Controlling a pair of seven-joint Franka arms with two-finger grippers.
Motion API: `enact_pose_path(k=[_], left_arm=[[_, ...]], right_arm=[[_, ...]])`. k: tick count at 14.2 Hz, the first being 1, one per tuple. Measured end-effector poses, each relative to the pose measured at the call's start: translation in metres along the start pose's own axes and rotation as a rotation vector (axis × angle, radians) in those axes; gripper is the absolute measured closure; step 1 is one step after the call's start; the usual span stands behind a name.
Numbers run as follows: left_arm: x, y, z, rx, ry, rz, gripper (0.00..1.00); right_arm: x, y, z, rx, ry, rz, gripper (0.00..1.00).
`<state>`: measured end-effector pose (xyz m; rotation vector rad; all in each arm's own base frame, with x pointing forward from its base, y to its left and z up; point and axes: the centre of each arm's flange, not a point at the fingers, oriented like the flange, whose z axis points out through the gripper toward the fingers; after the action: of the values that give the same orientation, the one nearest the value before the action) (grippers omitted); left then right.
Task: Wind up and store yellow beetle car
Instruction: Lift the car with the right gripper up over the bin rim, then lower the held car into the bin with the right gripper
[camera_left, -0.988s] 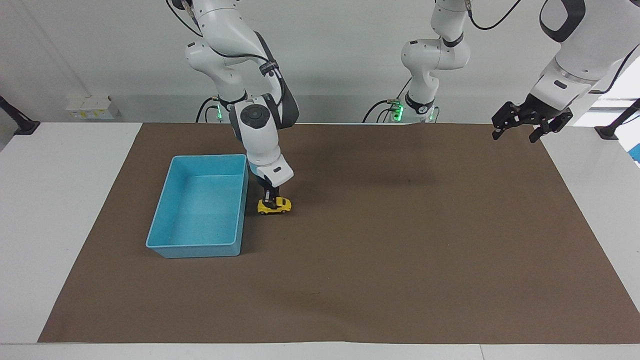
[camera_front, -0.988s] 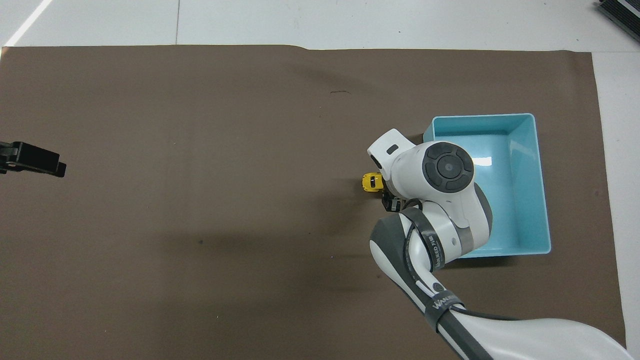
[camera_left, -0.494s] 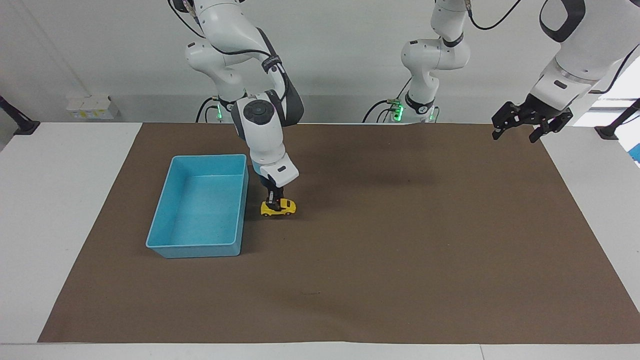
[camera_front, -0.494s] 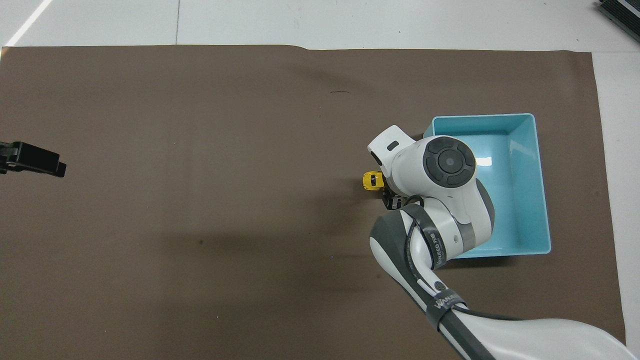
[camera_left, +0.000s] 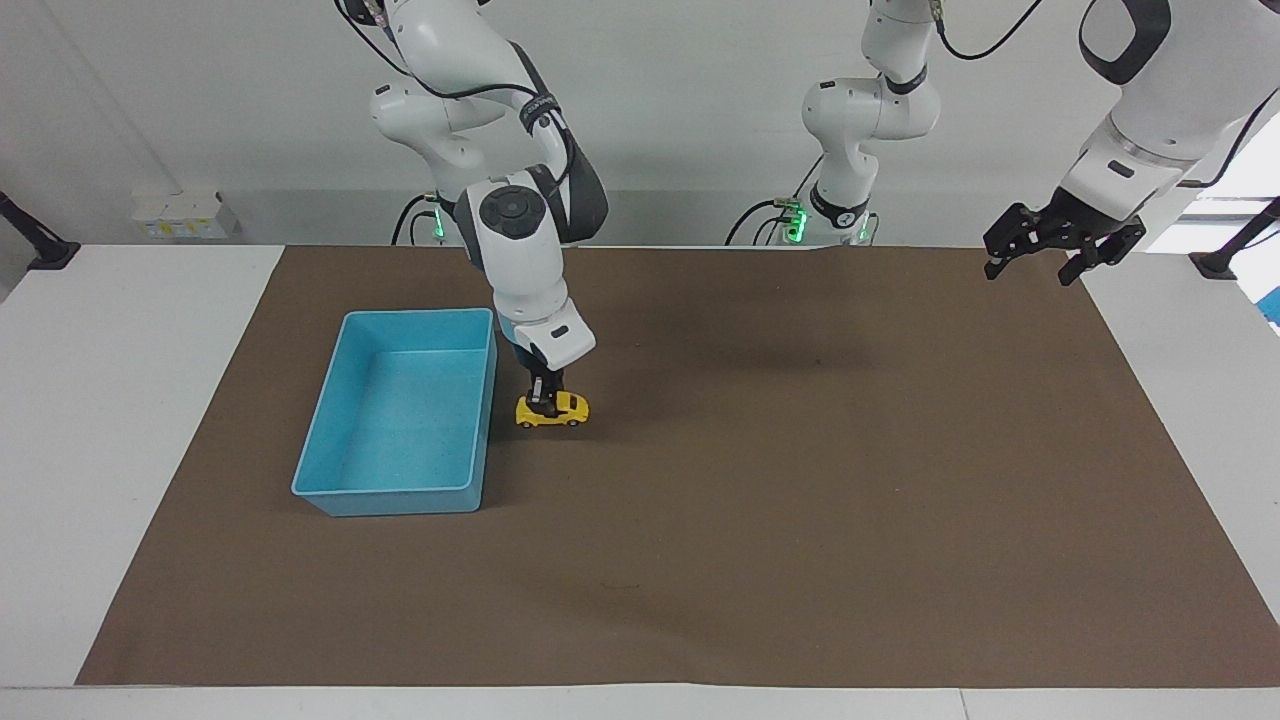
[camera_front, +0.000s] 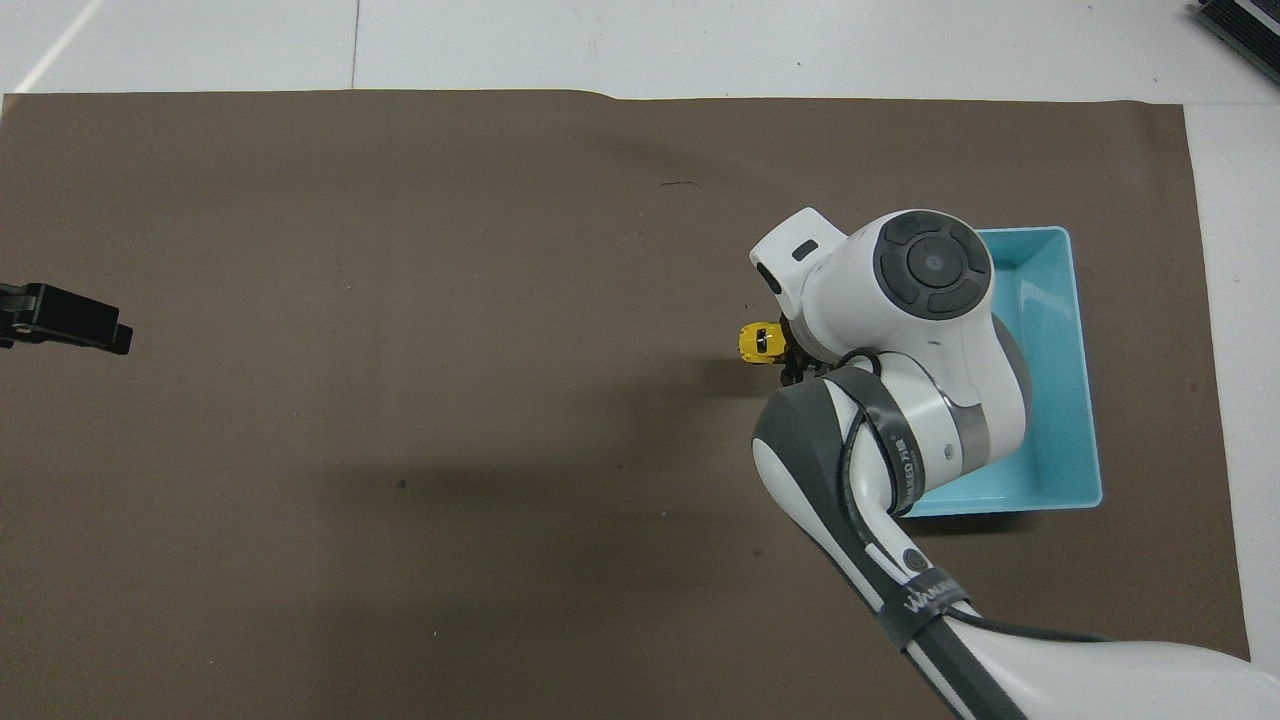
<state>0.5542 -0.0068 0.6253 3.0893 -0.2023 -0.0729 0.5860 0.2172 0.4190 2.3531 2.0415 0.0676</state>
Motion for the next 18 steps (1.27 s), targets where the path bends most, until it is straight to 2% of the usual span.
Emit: enact_pose_path(k=[6,10,14,18], left_arm=[[0.000,0.000,0.000,0.000,0.000,0.000,0.00],[0.000,0.000,0.000,0.000,0.000,0.000,0.00],[0.000,0.000,0.000,0.000,0.000,0.000,0.00],[0.000,0.000,0.000,0.000,0.000,0.000,0.00]], right_arm=[[-0.074,0.018,-0.034,0.043,-0.022,-0.050,0.59],[-0.126,0.029,-0.032,0.083,-0.027,-0.112,0.59],[-0.187,0.040,-0.025,0.105,0.013,-0.136,0.59],[-0.192,0.029,-0.011,0.103,0.016,-0.140,0.59]])
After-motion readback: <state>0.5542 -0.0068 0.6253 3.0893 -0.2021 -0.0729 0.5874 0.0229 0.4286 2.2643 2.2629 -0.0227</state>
